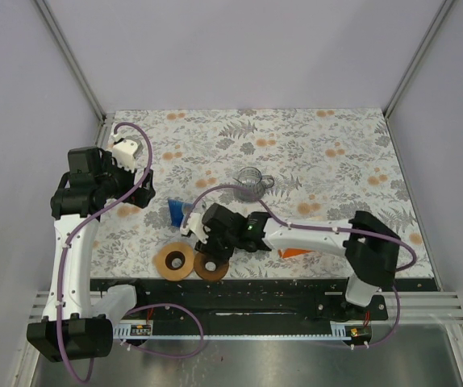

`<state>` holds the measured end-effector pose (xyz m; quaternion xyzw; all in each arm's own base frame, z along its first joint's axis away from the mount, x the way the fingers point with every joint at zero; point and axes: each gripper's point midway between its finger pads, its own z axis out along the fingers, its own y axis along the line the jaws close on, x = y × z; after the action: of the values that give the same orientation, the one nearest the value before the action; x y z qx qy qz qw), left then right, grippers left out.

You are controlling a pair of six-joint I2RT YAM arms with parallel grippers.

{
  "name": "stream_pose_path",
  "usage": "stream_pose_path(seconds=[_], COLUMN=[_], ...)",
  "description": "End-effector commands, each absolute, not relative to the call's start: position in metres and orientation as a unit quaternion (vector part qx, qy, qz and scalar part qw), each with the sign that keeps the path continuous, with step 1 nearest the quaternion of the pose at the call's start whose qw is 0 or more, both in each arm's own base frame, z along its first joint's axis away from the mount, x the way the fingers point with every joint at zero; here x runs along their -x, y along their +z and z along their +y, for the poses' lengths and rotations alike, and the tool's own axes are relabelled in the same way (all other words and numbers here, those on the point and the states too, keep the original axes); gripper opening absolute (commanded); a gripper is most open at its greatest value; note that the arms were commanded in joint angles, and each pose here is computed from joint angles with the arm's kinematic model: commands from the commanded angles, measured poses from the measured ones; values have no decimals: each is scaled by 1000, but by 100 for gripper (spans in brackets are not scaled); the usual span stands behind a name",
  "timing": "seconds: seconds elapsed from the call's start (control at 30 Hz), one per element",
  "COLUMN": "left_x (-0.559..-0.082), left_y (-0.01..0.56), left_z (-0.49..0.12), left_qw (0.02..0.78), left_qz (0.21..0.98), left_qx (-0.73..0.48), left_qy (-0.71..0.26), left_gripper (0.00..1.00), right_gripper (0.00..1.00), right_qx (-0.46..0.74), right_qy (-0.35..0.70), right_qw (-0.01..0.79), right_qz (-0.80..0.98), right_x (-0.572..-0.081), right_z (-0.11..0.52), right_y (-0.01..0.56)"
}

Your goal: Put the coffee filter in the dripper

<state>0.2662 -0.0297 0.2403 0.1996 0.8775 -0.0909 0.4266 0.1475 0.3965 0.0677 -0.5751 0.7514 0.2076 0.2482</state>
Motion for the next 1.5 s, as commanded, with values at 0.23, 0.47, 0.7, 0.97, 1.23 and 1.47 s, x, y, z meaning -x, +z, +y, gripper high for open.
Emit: stream_pose_path(seconds=[0.23, 0.47, 0.7, 0.97, 1.23, 1.47], left_x=[-268, -267, -266, -268, -268, -268], left_y=[245, 248, 243, 240, 238, 237], left_z=[-28, -27, -27, -28, -28, -28], left_qw=[437, 443, 438, 433, 430, 429], left_qz=[873, 871, 873, 875, 877, 877], left_qx=[-197, -197, -197, -198, -197, -197], left_qy=[-84, -81, -80, -86, -88, -87], left_gripper=[99, 99, 99, 99, 99, 99], right_gripper=[0, 0, 0, 0, 0, 0], right_qx=[537, 399, 337, 340, 346, 351], right_qy=[182, 44, -42, -39, -21, -17], right_qw=[460, 454, 409, 369, 348, 334], right_qz=[683, 795, 847, 864, 871, 875], right_x=[-201, -316, -394, -423, -431, -433], right_z=[361, 295, 264, 266, 270, 272], right_y=[251, 249, 212, 172, 145, 131])
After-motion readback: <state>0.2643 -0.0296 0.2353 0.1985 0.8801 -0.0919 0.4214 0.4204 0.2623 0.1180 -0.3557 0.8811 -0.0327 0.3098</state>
